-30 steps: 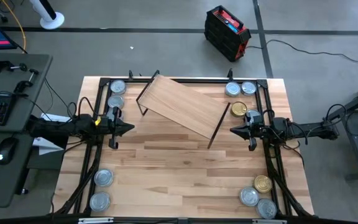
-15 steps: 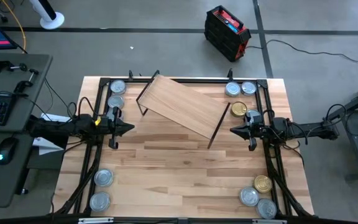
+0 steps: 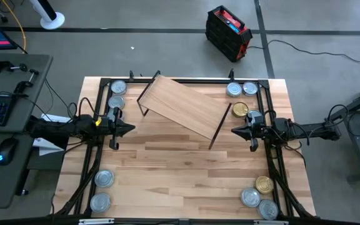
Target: Stack canned seafood by type on shelf
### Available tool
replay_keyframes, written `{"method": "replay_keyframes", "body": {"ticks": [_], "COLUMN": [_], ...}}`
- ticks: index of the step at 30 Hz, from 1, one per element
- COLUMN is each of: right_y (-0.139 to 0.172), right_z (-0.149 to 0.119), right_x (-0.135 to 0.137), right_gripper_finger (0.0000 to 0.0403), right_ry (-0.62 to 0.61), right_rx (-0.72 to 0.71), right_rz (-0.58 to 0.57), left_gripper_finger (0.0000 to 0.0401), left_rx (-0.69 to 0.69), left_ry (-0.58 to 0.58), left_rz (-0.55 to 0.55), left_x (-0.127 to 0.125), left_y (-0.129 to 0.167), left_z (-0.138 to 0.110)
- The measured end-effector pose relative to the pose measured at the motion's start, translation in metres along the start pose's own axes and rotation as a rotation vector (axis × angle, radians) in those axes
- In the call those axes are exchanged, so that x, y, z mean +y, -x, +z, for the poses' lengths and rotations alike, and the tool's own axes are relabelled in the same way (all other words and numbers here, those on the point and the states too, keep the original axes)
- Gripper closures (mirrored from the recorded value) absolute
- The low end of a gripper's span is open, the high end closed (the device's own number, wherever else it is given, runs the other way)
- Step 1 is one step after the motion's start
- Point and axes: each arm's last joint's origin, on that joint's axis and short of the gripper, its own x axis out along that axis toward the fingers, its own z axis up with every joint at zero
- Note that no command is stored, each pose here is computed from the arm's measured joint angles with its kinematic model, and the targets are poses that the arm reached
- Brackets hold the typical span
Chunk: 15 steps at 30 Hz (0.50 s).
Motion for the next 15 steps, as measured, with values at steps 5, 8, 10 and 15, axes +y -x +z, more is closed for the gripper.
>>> {"method": "replay_keyframes", "body": {"ticks": [5, 8, 10, 15], "right_y": [0.002, 0.012, 0.019, 0.027], "right_z": [0.019, 0.046, 0.057, 0.103], "right_x": [0.002, 0.004, 0.006, 0.035], "right_gripper_finger": [0.0402, 0.0402, 0.0402, 0.0402], "right_ry": [-0.086, -0.310, -0.387, -0.258], "right_rx": [-0.229, -0.558, -0.686, -0.568], "right_rz": [-0.064, -0.104, -0.050, 0.431], "left_gripper_finger": [0.0400, 0.0400, 0.0400, 0.0400], "left_rx": [0.000, 0.000, 0.000, 0.001], "left_ry": [0.000, 0.000, 0.000, 0.000], "left_rz": [0.000, 0.000, 0.000, -0.001], "left_x": [0.000, 0.000, 0.000, 0.000], "left_y": [0.000, 0.000, 0.000, 0.000], "left_z": [0.000, 0.000, 0.000, 0.000]}}
